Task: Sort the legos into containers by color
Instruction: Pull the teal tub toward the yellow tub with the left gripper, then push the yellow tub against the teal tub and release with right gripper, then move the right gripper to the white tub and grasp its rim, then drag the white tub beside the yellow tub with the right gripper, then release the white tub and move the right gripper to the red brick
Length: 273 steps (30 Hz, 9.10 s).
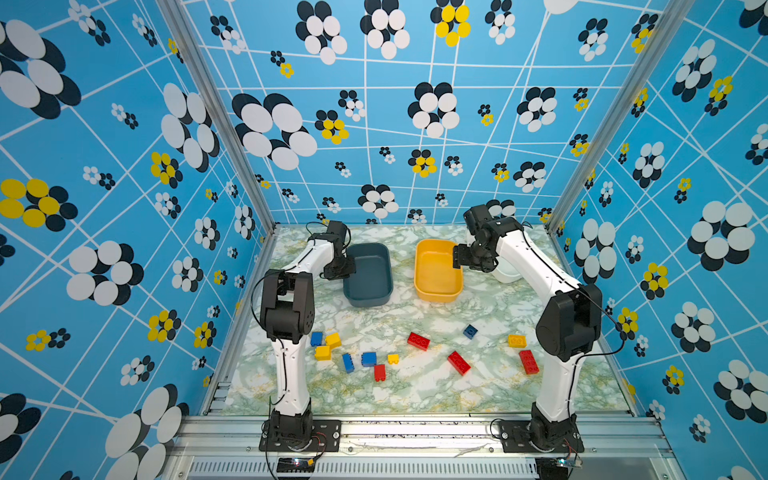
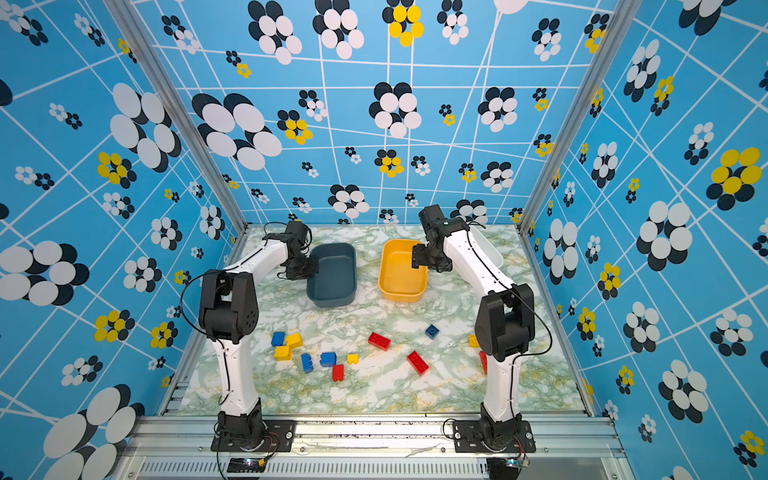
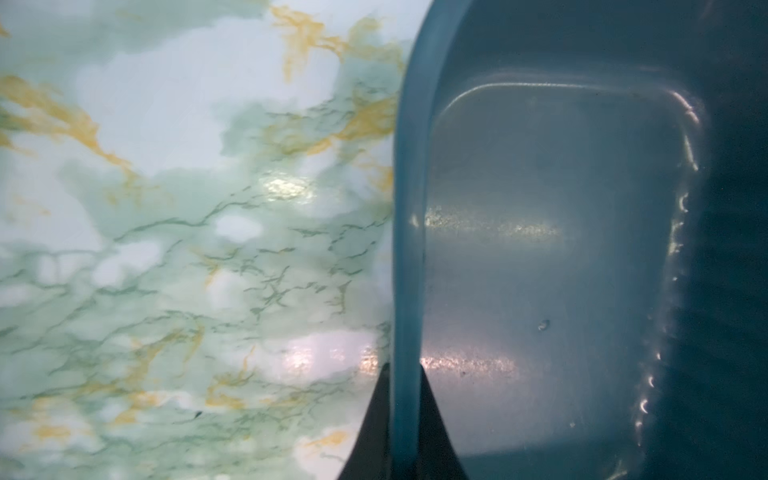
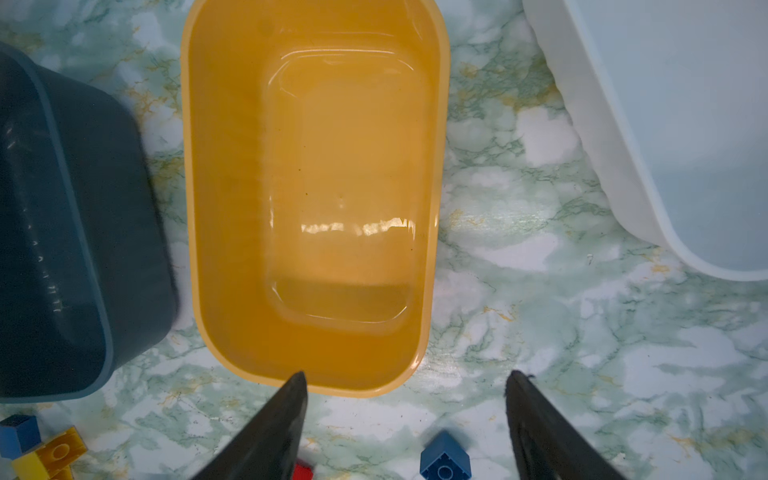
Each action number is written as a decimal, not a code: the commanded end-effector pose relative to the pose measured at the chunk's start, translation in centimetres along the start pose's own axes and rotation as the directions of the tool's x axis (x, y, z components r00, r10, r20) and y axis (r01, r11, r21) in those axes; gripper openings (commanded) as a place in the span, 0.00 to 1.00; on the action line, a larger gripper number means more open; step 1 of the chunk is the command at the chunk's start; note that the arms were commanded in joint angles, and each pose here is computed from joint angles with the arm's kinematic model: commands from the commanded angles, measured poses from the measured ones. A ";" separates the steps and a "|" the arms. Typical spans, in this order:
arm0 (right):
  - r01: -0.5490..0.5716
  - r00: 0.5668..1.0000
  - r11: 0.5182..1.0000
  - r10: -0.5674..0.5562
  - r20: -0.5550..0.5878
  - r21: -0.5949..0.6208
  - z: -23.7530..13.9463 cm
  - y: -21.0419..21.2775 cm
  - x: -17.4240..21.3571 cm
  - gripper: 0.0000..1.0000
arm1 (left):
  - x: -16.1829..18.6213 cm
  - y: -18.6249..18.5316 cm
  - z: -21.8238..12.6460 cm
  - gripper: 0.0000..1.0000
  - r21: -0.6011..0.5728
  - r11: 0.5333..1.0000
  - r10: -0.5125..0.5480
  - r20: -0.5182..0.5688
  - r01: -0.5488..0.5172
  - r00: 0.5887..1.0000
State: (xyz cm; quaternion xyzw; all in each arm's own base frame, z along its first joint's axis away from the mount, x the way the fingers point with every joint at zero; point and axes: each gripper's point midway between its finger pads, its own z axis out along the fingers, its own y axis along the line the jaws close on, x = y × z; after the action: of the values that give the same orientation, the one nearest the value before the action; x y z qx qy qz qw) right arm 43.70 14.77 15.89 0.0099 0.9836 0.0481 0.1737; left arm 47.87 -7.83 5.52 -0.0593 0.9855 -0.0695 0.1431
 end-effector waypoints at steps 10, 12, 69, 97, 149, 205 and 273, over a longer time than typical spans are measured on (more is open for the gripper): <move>-0.064 0.998 0.998 0.064 -0.013 -0.004 2.3 -1.7 0.3 0.74 | 0.7 -1.6 0.3 0.00 0.037 0.996 0.077 -0.031 -0.076 0.997; -0.068 0.998 0.998 0.068 -0.014 -0.007 3.1 -1.7 0.1 0.73 | 0.6 -1.9 0.3 0.00 0.048 0.996 0.079 -0.027 -0.077 0.997; 0.012 0.999 0.997 -0.015 -0.034 -0.082 9.5 2.1 0.5 0.07 | -1.2 -2.4 -6.8 0.67 0.191 0.981 -0.057 0.159 0.026 0.986; 0.011 0.999 0.994 -0.017 -0.051 -0.112 9.9 3.8 1.5 0.10 | -0.6 -2.0 -6.7 0.69 0.185 0.982 -0.069 0.161 0.038 0.985; -0.157 0.983 0.960 0.130 0.128 0.233 9.3 -25.6 -12.1 0.85 | 0.2 -0.1 -9.1 0.82 0.201 0.977 -0.122 0.222 0.078 0.967; -0.095 0.989 0.995 0.099 -0.113 0.039 8.9 -15.8 3.7 0.03 | 0.8 -0.5 -9.0 0.83 0.231 0.970 -0.130 0.223 0.078 0.966; -0.283 0.956 0.958 0.286 -0.067 0.054 1.6 -13.9 9.5 0.65 | 2.9 0.0 -10.8 0.85 0.229 0.970 -0.142 0.269 0.080 0.953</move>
State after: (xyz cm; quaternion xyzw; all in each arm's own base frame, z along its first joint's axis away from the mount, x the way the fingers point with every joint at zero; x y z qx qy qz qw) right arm 37.60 2.23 9.73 0.1230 0.9794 0.0563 0.1497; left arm 42.50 -7.37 13.87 -0.1026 0.9415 -0.1761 0.2685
